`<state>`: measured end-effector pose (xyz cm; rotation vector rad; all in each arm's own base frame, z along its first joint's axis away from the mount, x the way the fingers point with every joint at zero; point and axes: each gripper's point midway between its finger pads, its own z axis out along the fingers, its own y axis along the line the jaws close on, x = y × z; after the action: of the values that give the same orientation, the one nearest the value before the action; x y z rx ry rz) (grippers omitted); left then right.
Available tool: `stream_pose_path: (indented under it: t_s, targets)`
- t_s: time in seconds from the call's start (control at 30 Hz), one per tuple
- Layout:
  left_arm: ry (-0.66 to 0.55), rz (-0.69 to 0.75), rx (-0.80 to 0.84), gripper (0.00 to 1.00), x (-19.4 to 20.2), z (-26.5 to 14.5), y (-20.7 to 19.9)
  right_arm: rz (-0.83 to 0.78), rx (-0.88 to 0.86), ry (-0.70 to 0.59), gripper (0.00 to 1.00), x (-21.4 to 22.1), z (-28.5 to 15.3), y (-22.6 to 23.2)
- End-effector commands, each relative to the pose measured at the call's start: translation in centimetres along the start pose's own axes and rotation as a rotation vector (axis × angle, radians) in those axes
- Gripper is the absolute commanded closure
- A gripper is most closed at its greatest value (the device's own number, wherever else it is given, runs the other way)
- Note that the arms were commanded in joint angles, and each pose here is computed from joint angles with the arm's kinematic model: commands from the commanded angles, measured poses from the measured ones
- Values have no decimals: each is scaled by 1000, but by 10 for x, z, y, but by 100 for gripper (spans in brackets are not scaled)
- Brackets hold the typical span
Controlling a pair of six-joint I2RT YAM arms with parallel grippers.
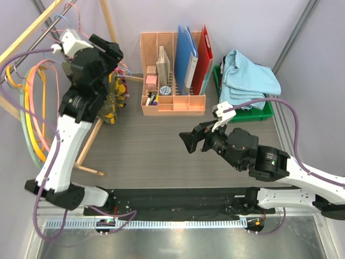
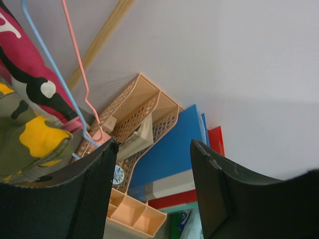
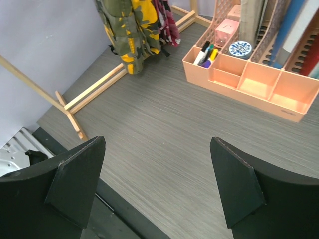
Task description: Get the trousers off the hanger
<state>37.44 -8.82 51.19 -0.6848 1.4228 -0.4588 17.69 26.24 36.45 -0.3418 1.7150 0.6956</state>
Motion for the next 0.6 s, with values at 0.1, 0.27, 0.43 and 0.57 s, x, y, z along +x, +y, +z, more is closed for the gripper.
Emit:
stream_pose_path:
  t_s: [0.1, 0.27, 0.43, 0.57]
  targets:
    - [-94, -13, -155, 40, -11, 37, 21, -29, 61, -20, 8, 2, -3, -16]
    - [-58, -113, -240, 42, -5, 65, 68, -26, 38, -14, 8, 3, -5, -14]
    - [-62, -149, -203, 41, -9, 84, 79, -46, 50, -22, 8, 1, -6, -17]
    - [-44, -175, -209, 42, -4, 100, 94, -34, 28, -29, 8, -2, -9, -14]
